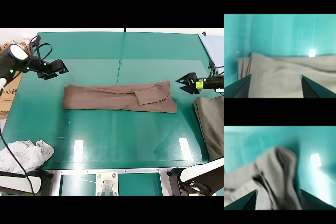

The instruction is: Fold the shirts.

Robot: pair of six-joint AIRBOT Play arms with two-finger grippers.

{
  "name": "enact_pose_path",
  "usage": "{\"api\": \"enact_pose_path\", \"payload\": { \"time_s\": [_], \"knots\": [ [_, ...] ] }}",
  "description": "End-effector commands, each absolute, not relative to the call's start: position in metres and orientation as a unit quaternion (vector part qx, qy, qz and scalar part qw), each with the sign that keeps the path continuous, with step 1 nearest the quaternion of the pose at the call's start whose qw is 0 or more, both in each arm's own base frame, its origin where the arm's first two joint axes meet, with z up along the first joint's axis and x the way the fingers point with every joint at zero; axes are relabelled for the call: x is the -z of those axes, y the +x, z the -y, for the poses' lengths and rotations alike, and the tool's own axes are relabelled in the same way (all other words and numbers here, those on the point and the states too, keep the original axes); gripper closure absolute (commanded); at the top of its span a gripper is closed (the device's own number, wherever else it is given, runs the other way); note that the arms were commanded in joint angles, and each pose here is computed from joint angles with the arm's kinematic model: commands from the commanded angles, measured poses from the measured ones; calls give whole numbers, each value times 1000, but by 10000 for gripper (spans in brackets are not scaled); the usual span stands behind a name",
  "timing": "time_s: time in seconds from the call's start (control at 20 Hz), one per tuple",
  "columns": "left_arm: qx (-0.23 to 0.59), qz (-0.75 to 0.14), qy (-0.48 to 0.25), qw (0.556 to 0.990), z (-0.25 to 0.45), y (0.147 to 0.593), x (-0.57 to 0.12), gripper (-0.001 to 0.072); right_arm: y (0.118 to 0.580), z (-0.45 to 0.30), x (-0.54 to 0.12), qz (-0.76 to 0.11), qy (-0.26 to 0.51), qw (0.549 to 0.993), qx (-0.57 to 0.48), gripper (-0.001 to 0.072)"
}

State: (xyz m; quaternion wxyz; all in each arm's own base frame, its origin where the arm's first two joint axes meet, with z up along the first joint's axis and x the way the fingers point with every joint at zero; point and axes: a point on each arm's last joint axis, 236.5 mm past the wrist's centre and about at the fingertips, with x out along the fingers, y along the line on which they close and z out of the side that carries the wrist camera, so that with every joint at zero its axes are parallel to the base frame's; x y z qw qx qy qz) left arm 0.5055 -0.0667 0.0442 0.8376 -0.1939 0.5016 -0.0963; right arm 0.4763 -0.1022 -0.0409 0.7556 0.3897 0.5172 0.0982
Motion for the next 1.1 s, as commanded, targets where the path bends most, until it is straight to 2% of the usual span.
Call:
{"api": "enact_pose_path", "payload": {
  "time_s": [0.0,0.2,0.35,0.4,0.5,0.55,0.6,0.65,0.7,0.75,0.85,1.05],
  "knots": [
    [109,-529,-197,818,72,489,-46,17,451,95,70,-560,392,716,-141,104],
    [116,-528,-200,818,78,490,-47,18,444,54,104,-601,387,674,-186,104],
    [116,-528,-200,817,78,489,-47,18,457,19,96,-590,375,677,-231,104],
    [118,-527,-202,817,80,489,-48,50,466,10,86,-579,377,681,-244,104],
    [135,-522,-200,818,85,490,-51,351,478,1,70,-567,363,692,-261,105],
    [154,-517,-191,820,90,490,-54,548,481,-4,64,-566,356,693,-270,174],
    [168,-511,-194,820,96,490,-57,684,481,-8,57,-569,351,689,-280,526],
    [179,-503,-201,821,102,493,-62,684,479,-12,51,-573,349,684,-288,656],
    [182,-495,-200,826,108,496,-64,684,477,-16,48,-578,351,677,-290,658],
    [189,-490,-192,829,117,498,-64,684,474,-19,45,-583,354,670,-293,692],
    [220,-489,-167,827,156,497,-54,684,469,-23,36,-589,352,663,-299,692],
    [281,-520,-123,797,265,476,6,684,464,-25,-19,-571,336,687,-300,693]
  ]
}}
